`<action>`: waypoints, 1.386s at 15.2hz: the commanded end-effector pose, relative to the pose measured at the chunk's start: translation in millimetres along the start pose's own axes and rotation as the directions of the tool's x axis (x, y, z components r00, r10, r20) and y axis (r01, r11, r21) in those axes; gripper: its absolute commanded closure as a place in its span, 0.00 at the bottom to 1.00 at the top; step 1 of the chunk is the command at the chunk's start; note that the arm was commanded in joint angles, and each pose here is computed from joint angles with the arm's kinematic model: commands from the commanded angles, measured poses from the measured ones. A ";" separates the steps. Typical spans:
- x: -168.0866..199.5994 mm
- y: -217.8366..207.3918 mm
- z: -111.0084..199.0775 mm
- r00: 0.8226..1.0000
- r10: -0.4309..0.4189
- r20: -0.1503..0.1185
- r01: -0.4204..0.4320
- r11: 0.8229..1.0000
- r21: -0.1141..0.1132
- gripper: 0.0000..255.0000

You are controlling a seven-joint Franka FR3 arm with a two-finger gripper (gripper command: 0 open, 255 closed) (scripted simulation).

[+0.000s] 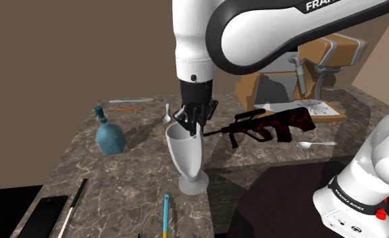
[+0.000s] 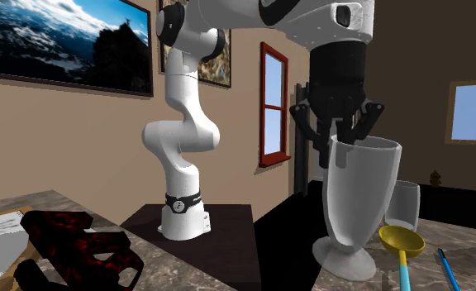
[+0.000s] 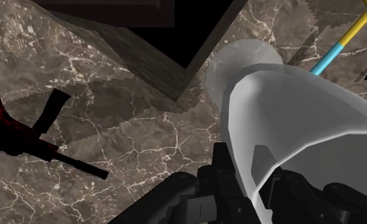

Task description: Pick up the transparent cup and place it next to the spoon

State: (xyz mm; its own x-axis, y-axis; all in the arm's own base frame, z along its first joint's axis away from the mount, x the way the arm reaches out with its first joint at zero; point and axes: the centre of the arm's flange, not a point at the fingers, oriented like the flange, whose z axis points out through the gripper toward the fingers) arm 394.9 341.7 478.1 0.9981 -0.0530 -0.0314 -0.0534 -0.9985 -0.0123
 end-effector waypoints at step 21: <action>-4.6 -1.9 -117.0 1.000 0.000 0.000 0.000 1.000 0.000 1.00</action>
State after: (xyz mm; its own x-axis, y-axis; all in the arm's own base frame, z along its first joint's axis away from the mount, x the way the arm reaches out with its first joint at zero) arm 394.2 341.7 588.3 0.9981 -0.0531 -0.0314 -0.0535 -0.9985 -0.0123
